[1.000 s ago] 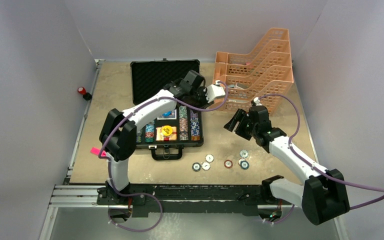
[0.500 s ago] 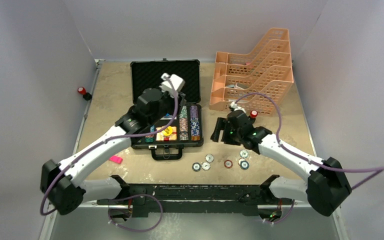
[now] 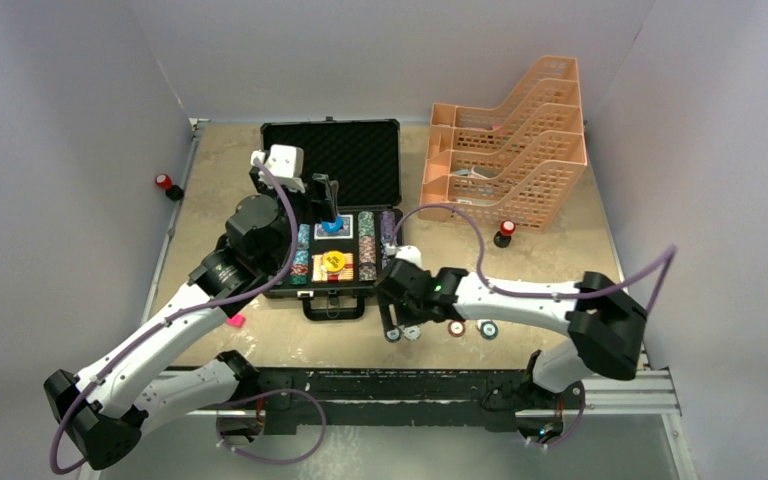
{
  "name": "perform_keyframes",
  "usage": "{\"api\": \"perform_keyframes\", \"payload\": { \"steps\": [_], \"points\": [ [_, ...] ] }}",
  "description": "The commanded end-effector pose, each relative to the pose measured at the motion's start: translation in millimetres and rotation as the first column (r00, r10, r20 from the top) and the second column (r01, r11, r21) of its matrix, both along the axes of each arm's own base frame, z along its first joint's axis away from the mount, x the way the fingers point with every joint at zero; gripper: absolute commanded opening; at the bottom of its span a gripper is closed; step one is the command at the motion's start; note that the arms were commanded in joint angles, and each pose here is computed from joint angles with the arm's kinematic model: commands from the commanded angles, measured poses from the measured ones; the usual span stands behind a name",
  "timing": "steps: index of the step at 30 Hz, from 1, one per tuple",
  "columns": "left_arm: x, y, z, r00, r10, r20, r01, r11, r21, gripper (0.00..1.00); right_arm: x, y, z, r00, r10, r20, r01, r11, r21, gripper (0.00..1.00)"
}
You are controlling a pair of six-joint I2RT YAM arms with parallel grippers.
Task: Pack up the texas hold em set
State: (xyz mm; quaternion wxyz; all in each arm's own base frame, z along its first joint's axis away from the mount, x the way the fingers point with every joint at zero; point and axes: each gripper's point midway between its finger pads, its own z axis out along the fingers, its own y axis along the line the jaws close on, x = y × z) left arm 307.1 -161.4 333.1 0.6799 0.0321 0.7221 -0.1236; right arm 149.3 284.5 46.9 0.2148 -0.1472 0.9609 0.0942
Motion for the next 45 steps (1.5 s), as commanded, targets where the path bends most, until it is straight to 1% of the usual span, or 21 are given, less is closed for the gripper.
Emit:
{"api": "perform_keyframes", "payload": {
  "steps": [1, 3, 5, 12, 16, 19, 24, 28, 31, 35, 40, 43, 45],
  "points": [
    [0, 13, 4, 0.998, 0.064, 0.028, -0.063, 0.997, -0.046, 0.78, -2, 14, 2, 0.998, 0.055, 0.032, -0.052, 0.996, -0.079, 0.67],
    [0, 16, 2, 0.997, 0.078, 0.025, -0.077, 0.996, -0.044, 0.78, -4, 16, -3, 0.998, 0.062, 0.025, -0.06, 0.994, -0.096, 0.64],
    [1, 18, -1, 0.996, 0.09, 0.019, -0.089, 0.995, -0.037, 0.79, -3, 16, -5, 0.998, 0.06, 0.021, -0.057, 0.993, -0.105, 0.63],
    [4, 19, -4, 0.994, 0.111, 0.012, -0.111, 0.993, -0.037, 0.79, -6, 11, -18, 0.999, 0.034, -0.008, -0.034, 0.988, -0.15, 0.66],
    [6, 16, -7, 0.994, 0.105, 0.003, -0.105, 0.994, -0.035, 0.79, -6, 21, -22, 0.997, 0.074, -0.012, -0.075, 0.991, -0.115, 0.64],
    [6, 14, -4, 0.995, 0.098, 0.004, -0.097, 0.994, -0.045, 0.78, -2, 29, -24, 0.997, 0.074, -0.017, -0.075, 0.992, -0.103, 0.58],
    [4, 14, -1, 0.996, 0.092, 0.007, -0.091, 0.994, -0.057, 0.78, -1, 23, -32, 0.998, 0.051, -0.035, -0.055, 0.991, -0.123, 0.44],
    [6, 23, -2, 0.987, 0.159, -0.014, -0.159, 0.982, -0.098, 0.78, 4, 16, -30, 0.999, 0.018, -0.028, -0.022, 0.992, -0.127, 0.43],
    [8, 22, -6, 0.986, 0.166, -0.03, -0.168, 0.981, -0.098, 0.78, 7, 16, -29, 1.0, 0.016, -0.024, -0.019, 0.992, -0.125, 0.45],
    [8, 21, -8, 0.986, 0.166, -0.035, -0.169, 0.981, -0.101, 0.78, 6, 13, -32, 0.999, 0.019, -0.03, -0.023, 0.989, -0.145, 0.39],
    [8, 20, -12, 0.985, 0.166, -0.051, -0.17, 0.98, -0.102, 0.78, 18, 16, -10, 0.999, -0.023, 0.038, 0.027, 0.994, -0.103, 0.37],
    [5, 22, -28, 0.975, 0.191, -0.116, -0.207, 0.968, -0.145, 0.78, 28, 14, 6, 0.994, -0.079, 0.08, 0.084, 0.995, -0.057, 0.37],
    [0, 15, -46, 0.975, 0.144, -0.167, -0.17, 0.973, -0.158, 0.78, 35, 11, 16, 0.988, -0.12, 0.095, 0.122, 0.992, -0.015, 0.37]
  ]
}}
